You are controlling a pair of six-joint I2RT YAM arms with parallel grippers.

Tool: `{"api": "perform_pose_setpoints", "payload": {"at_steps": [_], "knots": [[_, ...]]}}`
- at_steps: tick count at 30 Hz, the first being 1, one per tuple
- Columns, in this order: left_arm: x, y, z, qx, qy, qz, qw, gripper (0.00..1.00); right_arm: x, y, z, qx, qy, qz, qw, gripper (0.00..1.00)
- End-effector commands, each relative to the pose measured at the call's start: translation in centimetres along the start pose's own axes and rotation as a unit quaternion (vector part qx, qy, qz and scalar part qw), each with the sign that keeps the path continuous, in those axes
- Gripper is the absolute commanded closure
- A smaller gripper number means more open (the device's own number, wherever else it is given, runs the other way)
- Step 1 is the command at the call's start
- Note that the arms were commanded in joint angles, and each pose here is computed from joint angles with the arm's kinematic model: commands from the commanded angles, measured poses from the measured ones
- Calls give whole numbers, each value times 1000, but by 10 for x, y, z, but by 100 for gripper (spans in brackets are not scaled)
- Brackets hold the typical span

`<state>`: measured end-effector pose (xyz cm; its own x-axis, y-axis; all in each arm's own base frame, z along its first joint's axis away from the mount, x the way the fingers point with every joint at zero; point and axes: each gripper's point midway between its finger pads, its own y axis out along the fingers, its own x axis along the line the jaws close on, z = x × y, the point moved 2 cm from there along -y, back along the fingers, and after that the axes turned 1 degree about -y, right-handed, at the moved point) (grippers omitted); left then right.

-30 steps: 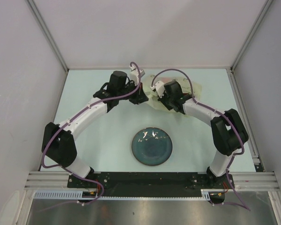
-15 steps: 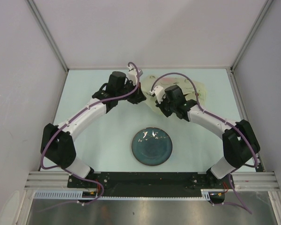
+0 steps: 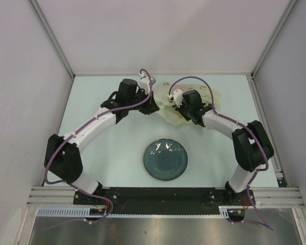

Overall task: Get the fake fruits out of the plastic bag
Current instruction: Take out the fake fruit from the plastic bag.

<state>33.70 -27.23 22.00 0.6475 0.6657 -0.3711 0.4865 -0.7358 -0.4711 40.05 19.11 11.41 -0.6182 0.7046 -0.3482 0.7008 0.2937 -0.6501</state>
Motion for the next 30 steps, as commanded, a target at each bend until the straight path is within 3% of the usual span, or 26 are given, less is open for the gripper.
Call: {"api": "perform_pose_setpoints", "payload": {"at_steps": [1, 5, 8, 11, 12, 14, 19, 30], "knots": [[-5, -5, -13, -23, 13, 12, 1000, 100, -20, -7, 11, 28, -13, 33, 999, 100], [-5, -1, -17, -26, 17, 18, 999, 100, 0, -19, 33, 46, -20, -17, 999, 100], [-6, 3, -15, -19, 11, 25, 999, 100, 4, -15, 26, 28, -18, -23, 999, 100], [-5, 5, -13, -14, 10, 26, 1000, 100, 2, -4, 13, 5, -24, -18, 1000, 88], [-5, 6, -13, -13, 10, 25, 1000, 100, -2, -1, 1, -6, -23, -14, 1000, 76], [-4, 6, -12, -12, 11, 23, 1000, 100, 0, 9, -1, -3, -16, -21, 1000, 71], [-4, 5, -10, -12, 14, 24, 1000, 100, -8, 26, -18, -15, -9, -17, 1000, 69], [-4, 4, -13, -18, 21, 22, 999, 100, 0, 59, 12, 33, 29, -67, 997, 66]]}}
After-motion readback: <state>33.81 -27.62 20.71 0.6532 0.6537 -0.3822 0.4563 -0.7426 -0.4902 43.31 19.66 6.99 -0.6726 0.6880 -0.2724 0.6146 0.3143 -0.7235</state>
